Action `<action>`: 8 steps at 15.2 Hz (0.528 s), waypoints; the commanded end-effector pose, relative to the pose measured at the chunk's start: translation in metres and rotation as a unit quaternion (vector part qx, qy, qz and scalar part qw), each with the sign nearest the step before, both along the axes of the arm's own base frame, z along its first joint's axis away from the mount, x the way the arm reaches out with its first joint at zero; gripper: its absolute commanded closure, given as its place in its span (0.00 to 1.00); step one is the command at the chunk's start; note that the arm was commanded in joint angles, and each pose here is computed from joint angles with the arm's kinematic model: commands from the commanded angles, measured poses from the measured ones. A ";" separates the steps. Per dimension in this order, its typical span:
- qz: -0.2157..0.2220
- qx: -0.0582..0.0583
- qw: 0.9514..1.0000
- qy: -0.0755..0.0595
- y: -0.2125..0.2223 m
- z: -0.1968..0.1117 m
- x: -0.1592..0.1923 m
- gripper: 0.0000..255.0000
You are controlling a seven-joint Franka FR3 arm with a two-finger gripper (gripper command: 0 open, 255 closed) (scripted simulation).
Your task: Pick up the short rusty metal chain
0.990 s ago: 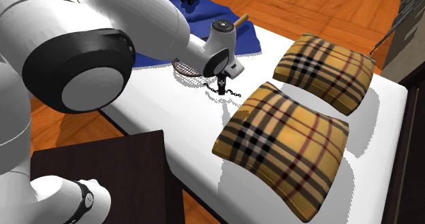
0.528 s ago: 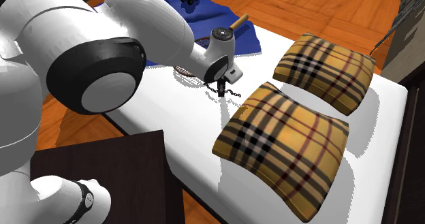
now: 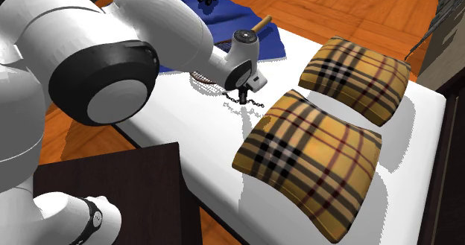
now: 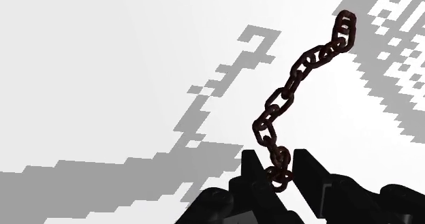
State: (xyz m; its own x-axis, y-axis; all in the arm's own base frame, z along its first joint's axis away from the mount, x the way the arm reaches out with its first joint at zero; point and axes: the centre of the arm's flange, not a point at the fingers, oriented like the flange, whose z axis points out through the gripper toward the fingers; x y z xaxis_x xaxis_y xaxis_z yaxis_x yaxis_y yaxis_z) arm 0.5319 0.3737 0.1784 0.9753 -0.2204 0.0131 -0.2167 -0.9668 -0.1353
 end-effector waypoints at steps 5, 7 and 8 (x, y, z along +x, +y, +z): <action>0.002 0.011 1.000 -0.008 0.005 0.019 -0.003 1.00; 0.002 0.011 1.000 -0.008 0.005 0.029 -0.003 1.00; 0.002 0.011 1.000 -0.008 0.005 0.035 -0.003 1.00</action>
